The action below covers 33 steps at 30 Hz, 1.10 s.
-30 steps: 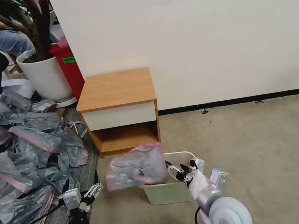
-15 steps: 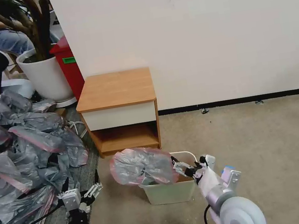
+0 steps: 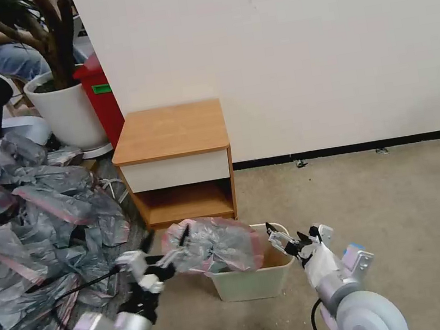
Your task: Pick up the garbage bag from the table and place it over the trash can.
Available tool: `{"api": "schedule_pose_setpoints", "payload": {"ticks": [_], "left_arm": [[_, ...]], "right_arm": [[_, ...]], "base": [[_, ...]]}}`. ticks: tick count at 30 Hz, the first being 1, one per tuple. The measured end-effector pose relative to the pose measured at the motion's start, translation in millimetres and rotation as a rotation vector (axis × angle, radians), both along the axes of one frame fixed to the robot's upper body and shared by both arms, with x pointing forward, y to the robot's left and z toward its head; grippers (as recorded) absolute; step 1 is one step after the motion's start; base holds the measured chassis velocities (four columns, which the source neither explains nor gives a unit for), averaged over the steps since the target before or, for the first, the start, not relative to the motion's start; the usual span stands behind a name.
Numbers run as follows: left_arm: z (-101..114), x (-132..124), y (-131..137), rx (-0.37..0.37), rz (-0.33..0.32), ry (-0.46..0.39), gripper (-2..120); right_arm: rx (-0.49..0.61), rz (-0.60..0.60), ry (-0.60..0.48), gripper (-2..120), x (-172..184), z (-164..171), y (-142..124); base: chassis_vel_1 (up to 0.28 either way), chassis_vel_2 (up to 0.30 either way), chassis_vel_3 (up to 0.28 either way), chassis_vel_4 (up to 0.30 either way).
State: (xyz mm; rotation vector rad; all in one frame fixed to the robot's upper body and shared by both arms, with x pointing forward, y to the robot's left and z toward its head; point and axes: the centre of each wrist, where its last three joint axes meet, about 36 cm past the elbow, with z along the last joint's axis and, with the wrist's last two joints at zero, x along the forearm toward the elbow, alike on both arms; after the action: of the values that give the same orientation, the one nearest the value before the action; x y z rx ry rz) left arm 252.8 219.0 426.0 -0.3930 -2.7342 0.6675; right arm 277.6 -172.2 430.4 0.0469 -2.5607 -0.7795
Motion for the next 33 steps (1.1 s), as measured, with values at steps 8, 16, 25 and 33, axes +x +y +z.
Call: {"api": "schedule_pose_setpoints", "payload": {"ticks": [8, 16, 25, 33], "left_arm": [[-3.4, 16.6, -16.3, 0.053, 0.045, 0.128, 100], [-6.4, 20.3, -17.4, 0.124, 0.056, 0.187, 100], [-11.2, 24.7, -17.3, 0.169, 0.033, 0.213, 91], [-14.5, 29.0, -16.8, 0.203, 0.023, 0.231, 73]], "right_arm": [[-0.011, -0.02, 0.014, 97, -5.7, -10.2, 3.4], [-0.015, -0.031, 0.02, 97, -7.2, -16.4, 6.0], [-0.02, -0.034, 0.027, 94, -8.3, -20.5, 7.6], [-0.027, -0.042, 0.028, 89, -10.2, -24.2, 7.5]], "base": [[0.0, 0.0, 0.0, 0.0], [0.0, 0.0, 0.0, 0.0], [0.0, 0.0, 0.0, 0.0], [0.0, 0.0, 0.0, 0.0]]}}
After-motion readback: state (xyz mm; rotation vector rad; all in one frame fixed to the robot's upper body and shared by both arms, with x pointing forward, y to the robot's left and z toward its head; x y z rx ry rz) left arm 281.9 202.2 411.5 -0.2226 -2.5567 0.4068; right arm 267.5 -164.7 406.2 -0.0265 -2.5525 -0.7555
